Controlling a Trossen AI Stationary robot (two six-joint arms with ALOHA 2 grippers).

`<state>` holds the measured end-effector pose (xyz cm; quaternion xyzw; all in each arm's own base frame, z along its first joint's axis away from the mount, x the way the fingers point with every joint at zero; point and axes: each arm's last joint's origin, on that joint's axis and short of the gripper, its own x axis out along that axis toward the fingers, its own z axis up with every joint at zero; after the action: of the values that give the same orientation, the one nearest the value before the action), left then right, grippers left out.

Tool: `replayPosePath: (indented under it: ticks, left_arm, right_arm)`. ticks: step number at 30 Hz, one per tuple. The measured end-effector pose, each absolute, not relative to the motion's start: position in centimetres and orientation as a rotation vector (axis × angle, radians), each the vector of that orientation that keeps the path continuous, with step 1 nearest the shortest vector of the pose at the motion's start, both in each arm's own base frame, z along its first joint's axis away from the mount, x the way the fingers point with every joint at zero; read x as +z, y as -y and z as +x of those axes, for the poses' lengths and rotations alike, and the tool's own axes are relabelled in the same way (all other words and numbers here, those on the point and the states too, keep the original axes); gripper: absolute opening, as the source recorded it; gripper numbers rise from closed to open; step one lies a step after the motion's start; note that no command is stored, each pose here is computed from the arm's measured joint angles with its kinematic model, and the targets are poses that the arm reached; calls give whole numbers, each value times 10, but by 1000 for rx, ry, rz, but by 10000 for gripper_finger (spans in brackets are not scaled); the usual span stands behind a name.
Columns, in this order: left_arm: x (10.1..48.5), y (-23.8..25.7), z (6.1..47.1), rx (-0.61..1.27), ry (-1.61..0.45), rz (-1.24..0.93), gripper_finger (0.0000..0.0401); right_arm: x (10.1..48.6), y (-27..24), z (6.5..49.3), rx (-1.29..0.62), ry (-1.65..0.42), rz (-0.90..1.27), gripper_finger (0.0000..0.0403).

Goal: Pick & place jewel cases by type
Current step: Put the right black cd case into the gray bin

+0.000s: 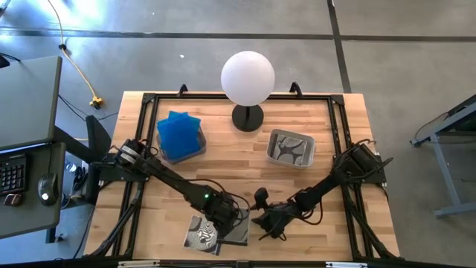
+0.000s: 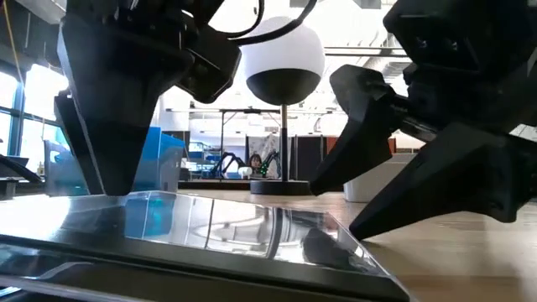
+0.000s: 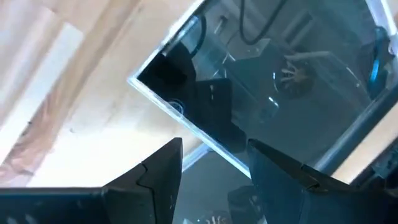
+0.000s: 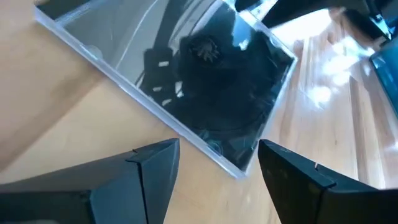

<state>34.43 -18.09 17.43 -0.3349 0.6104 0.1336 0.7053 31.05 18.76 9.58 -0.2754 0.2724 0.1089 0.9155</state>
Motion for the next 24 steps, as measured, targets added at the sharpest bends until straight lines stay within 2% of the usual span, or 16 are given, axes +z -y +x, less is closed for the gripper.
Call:
replayPosePath:
  ticks: [5,8,16,24]
  left_arm:
    - [174,182,341,302,-1418,-788,177]
    - [173,184,338,306,-1446,-797,177]
    - [175,186,347,303,-1318,-832,177]
    - [165,185,342,326,-1351,-885,177]
  right_arm:
    - [94,-192,304,173,-586,-599,215]
    - [94,-196,301,205,-586,-609,215]
    - [94,-193,304,281,-581,-654,215]
    - [94,-192,306,314,-572,-646,215]
